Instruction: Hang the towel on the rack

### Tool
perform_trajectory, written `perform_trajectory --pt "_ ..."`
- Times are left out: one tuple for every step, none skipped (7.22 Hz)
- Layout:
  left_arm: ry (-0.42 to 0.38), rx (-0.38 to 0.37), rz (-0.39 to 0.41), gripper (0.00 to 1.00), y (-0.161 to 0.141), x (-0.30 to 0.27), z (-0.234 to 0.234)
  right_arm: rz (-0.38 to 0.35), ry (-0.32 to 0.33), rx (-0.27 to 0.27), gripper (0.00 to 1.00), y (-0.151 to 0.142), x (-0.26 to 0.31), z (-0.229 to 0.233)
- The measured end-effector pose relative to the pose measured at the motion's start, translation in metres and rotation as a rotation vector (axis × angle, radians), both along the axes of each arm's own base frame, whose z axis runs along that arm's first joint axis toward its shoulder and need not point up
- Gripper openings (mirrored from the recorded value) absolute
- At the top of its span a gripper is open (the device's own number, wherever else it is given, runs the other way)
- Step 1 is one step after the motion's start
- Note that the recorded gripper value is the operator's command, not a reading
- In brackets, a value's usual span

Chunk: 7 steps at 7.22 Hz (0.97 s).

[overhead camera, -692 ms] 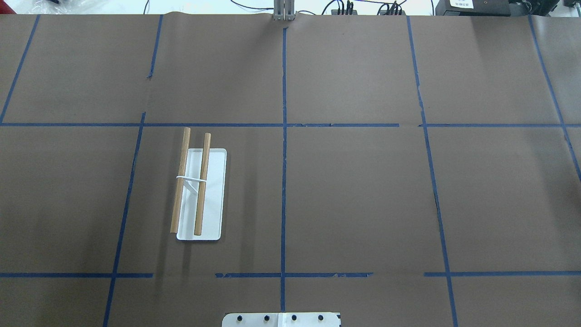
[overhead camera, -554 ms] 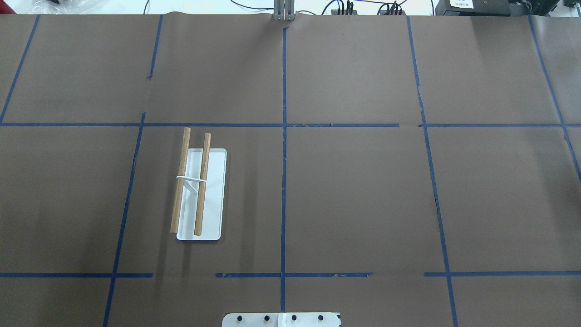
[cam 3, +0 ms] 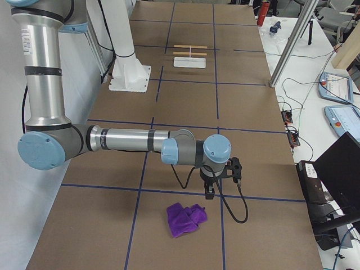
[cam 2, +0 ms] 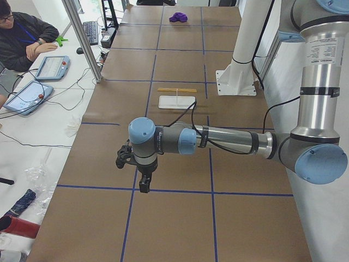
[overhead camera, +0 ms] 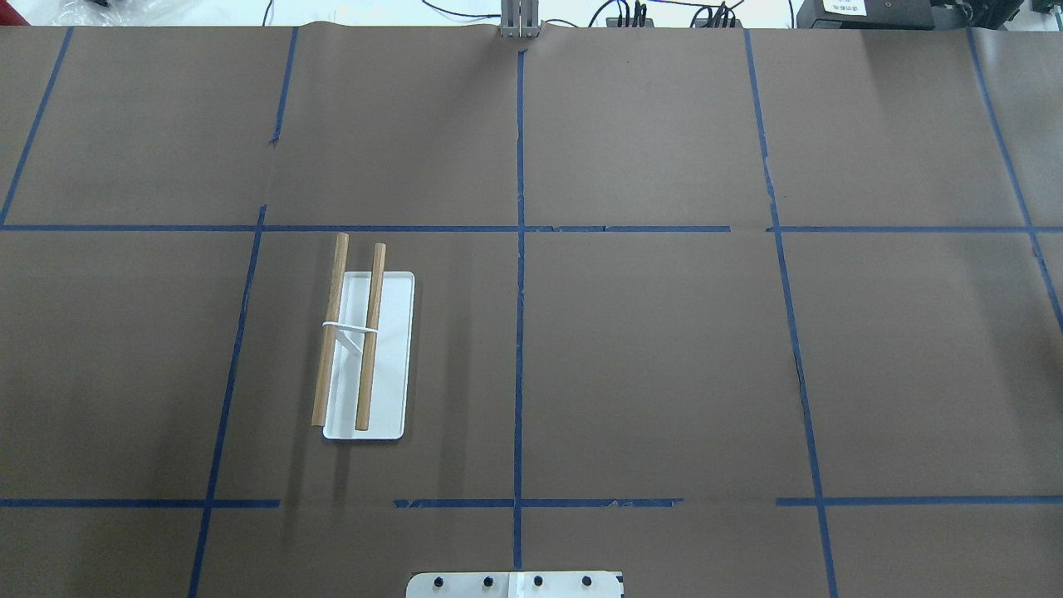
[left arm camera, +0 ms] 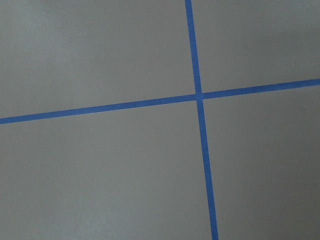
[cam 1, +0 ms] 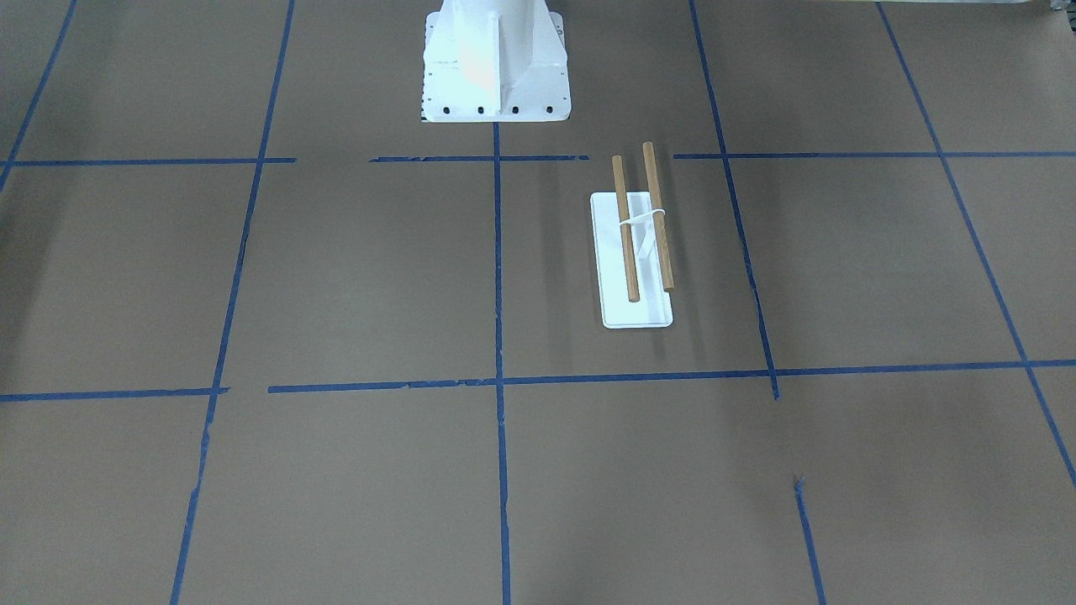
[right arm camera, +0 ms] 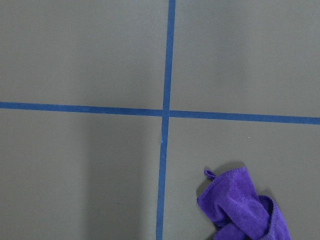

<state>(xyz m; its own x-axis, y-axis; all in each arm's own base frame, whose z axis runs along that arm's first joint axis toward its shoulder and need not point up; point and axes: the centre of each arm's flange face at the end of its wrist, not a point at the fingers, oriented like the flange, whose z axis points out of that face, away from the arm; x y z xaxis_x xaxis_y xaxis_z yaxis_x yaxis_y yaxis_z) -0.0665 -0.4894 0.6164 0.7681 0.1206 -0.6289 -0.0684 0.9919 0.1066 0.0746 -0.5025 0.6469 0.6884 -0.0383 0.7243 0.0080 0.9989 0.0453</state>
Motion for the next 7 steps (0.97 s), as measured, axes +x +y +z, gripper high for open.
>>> perform_trajectory --pt "0.000 0.006 0.000 1.00 0.000 0.000 -0.003 0.004 -0.001 -0.016 1.00 0.001 0.000 0.007" --pt "0.000 0.015 0.000 1.00 -0.001 0.000 -0.007 0.004 0.001 -0.032 1.00 0.011 -0.001 0.031" --pt "-0.001 0.021 0.000 1.00 -0.001 0.000 -0.010 0.004 0.019 -0.010 1.00 0.027 0.000 0.068" --pt "-0.001 0.025 0.000 1.00 -0.001 0.000 -0.012 0.004 0.041 0.031 1.00 0.043 0.001 0.110" --pt "0.000 0.031 0.000 1.00 -0.001 0.000 -0.015 0.002 0.053 0.059 1.00 0.057 0.000 0.148" --pt "0.000 0.035 0.000 1.00 -0.001 0.000 -0.017 -0.002 0.057 0.068 1.00 0.068 -0.002 0.172" --pt "0.000 0.038 0.000 1.00 -0.001 0.000 -0.019 -0.011 0.059 0.069 1.00 0.072 -0.007 0.182"
